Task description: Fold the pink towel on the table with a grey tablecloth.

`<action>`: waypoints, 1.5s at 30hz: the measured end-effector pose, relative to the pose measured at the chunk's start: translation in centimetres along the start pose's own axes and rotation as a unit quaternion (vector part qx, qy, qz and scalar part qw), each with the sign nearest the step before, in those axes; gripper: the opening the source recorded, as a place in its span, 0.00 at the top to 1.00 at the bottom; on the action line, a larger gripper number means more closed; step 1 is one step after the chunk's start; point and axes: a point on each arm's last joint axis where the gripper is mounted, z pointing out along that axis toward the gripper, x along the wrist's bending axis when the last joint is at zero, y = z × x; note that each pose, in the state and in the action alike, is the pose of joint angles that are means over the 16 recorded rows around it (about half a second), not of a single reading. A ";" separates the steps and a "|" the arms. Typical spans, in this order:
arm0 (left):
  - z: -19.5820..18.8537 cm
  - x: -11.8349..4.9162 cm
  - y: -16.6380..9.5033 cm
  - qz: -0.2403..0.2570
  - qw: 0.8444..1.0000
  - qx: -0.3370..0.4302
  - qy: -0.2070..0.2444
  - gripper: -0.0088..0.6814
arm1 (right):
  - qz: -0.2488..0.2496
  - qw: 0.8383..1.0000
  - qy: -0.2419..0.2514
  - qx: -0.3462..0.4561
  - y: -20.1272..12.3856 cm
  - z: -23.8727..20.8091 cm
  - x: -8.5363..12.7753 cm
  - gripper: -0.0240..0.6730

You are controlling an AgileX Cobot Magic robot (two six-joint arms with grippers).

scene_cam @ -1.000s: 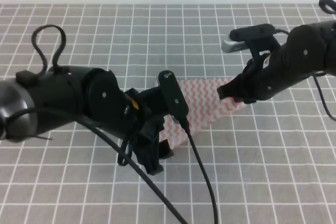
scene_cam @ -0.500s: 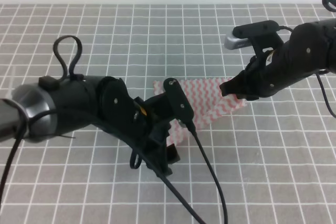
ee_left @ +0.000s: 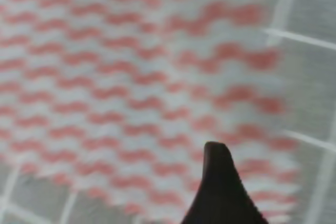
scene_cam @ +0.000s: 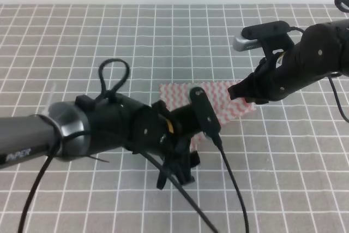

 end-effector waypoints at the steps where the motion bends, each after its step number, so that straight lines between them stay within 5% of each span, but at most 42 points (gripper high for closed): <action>1: 0.1 0.0 0.1 0.000 1.000 0.001 0.005 0.38 | 0.000 1.000 0.000 0.000 0.0 0.0 0.0 0.99; 16: 1.0 -1.4 1.5 -0.010 0.999 -0.014 0.040 0.38 | 0.000 1.000 0.001 -0.003 0.0 -0.1 0.0 0.99; 27: 2.3 -1.2 0.5 0.007 0.996 0.046 0.081 0.39 | 0.001 1.000 0.001 -0.001 0.0 -0.1 0.0 0.99; 45: 0.6 0.4 0.9 0.016 0.987 0.064 0.146 0.94 | 0.001 1.000 0.001 -0.002 0.0 -0.1 0.0 0.99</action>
